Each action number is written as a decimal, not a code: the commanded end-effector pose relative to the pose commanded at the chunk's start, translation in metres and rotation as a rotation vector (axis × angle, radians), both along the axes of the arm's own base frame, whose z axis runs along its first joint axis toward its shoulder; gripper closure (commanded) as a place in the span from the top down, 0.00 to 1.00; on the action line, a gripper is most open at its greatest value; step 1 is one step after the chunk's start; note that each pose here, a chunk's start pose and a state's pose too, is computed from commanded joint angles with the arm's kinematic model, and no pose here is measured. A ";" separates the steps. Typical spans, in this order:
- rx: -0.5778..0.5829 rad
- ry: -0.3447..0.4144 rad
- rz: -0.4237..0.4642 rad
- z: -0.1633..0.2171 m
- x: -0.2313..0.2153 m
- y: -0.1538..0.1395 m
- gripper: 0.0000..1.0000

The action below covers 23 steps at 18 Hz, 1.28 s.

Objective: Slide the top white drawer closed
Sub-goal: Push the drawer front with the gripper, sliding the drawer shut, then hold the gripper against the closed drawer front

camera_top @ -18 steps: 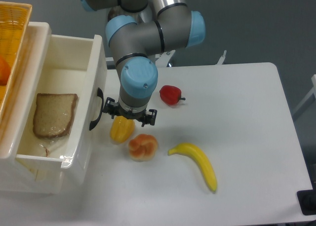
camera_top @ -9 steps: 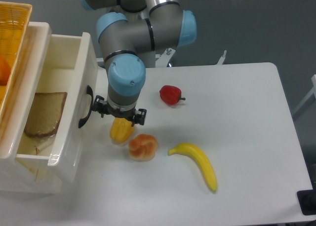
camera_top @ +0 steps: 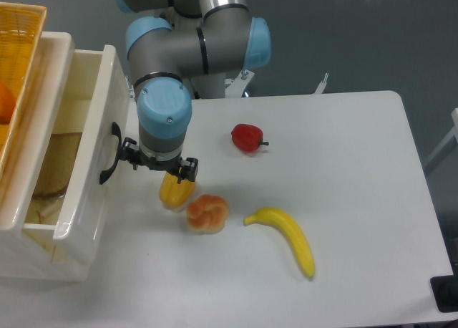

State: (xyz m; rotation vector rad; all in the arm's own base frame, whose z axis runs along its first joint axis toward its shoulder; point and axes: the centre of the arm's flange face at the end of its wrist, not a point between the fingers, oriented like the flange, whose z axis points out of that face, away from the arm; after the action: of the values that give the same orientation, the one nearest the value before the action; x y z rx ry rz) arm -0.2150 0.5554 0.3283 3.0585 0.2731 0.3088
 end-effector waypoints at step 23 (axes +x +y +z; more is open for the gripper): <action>-0.002 -0.002 -0.040 0.000 0.034 0.012 1.00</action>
State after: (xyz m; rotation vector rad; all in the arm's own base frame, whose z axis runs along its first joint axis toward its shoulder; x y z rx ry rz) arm -0.1811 0.5675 0.3283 3.0569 0.2119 0.3086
